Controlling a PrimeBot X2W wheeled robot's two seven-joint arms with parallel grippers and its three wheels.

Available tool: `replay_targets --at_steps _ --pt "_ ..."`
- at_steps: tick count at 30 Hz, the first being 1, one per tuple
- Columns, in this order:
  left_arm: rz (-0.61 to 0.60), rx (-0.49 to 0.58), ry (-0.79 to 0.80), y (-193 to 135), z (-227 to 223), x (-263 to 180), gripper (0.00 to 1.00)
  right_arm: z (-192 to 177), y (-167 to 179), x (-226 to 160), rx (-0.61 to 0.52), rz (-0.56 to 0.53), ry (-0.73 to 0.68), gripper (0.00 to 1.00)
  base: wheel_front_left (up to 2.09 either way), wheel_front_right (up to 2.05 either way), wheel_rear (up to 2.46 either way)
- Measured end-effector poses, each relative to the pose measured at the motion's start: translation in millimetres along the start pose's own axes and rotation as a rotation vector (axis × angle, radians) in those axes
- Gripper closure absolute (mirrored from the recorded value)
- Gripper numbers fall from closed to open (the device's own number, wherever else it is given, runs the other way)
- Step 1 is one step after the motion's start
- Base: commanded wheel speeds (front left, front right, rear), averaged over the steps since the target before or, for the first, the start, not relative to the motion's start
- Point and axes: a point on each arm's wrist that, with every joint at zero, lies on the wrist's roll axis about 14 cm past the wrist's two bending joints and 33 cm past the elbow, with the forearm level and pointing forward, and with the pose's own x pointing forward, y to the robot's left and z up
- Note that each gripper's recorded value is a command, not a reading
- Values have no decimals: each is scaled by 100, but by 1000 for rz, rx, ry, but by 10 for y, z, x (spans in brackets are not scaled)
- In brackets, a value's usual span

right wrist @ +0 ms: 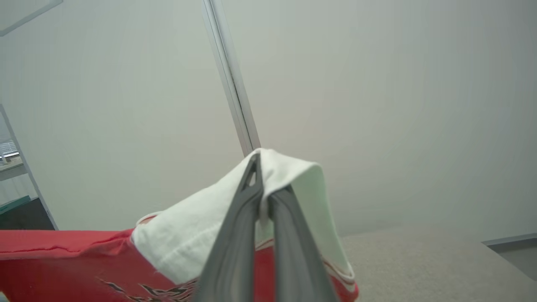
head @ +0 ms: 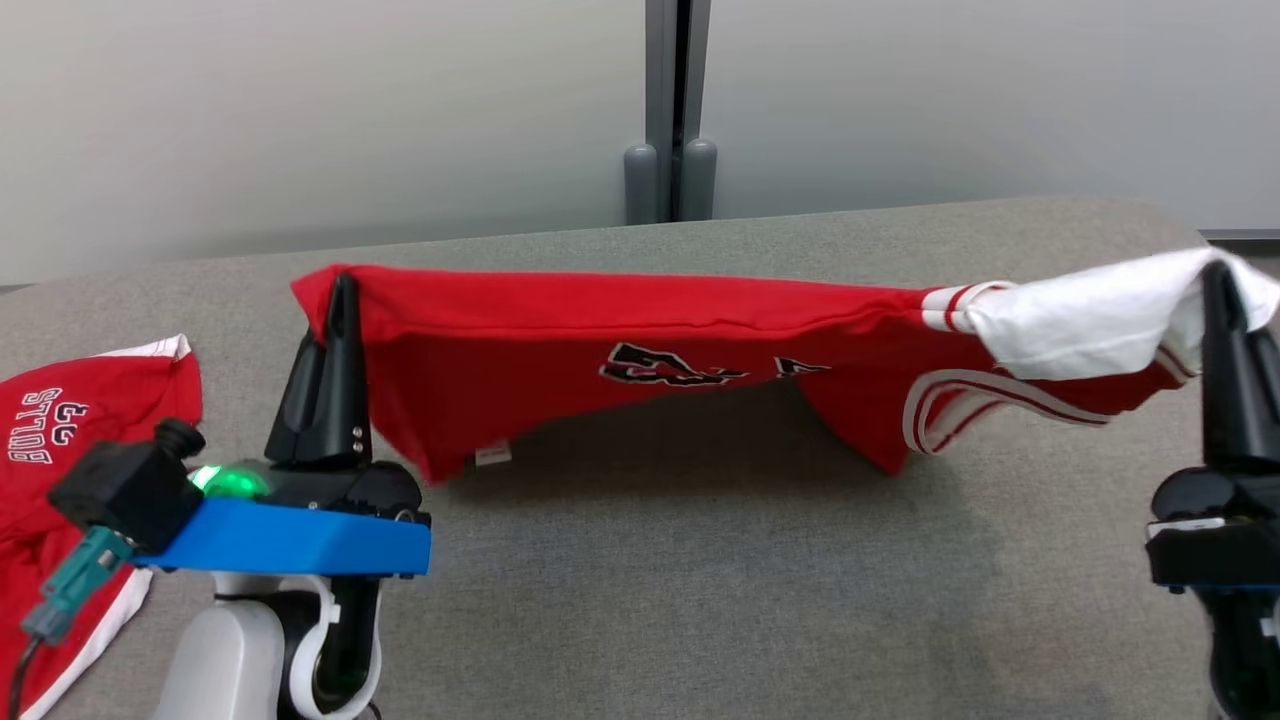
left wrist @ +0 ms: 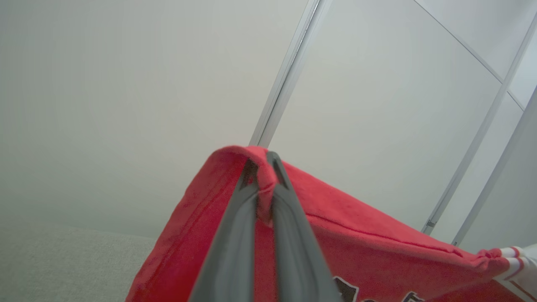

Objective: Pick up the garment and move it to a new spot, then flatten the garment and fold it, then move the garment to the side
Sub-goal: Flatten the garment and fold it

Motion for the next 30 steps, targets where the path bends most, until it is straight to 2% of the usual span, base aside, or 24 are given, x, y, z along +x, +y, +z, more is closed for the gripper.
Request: replay_targets --at_steps 4,5,6,10,15,17,22,24,25,27,30 --pt "-96 1 -42 -309 252 130 100 449 149 60 -28 47 -115 100 0 0 0" --pt "-96 1 -42 -309 252 130 100 449 149 60 -28 47 -115 100 0 0 0" --pt "-138 50 -53 -395 342 184 100 644 171 98 -65 51 -171 100 0 0 0" --pt "-176 47 -42 -497 373 284 100 764 289 213 -125 79 -191 100 0 0 0" --pt "-198 118 47 -438 205 451 100 614 352 421 -149 116 -127 100 0 0 0" --pt "-196 115 116 -347 -17 642 100 278 261 652 -171 125 -4 100 0 0 0" --pt "-162 136 212 -29 -404 1063 100 -221 109 1170 -200 148 150 100 0 0 0" --pt "-137 153 220 135 -476 1256 100 -301 78 1419 -213 158 151 100 0 0 0" --pt "-137 153 220 135 -476 1256 100 -301 78 1419 -213 158 151 100 0 0 0" --pt "-106 175 187 334 -446 1575 100 -378 122 1790 -239 191 130 100 0 0 0" --pt "-92 206 132 453 -312 1848 100 -227 188 2137 -243 211 37 100 0 0 0"
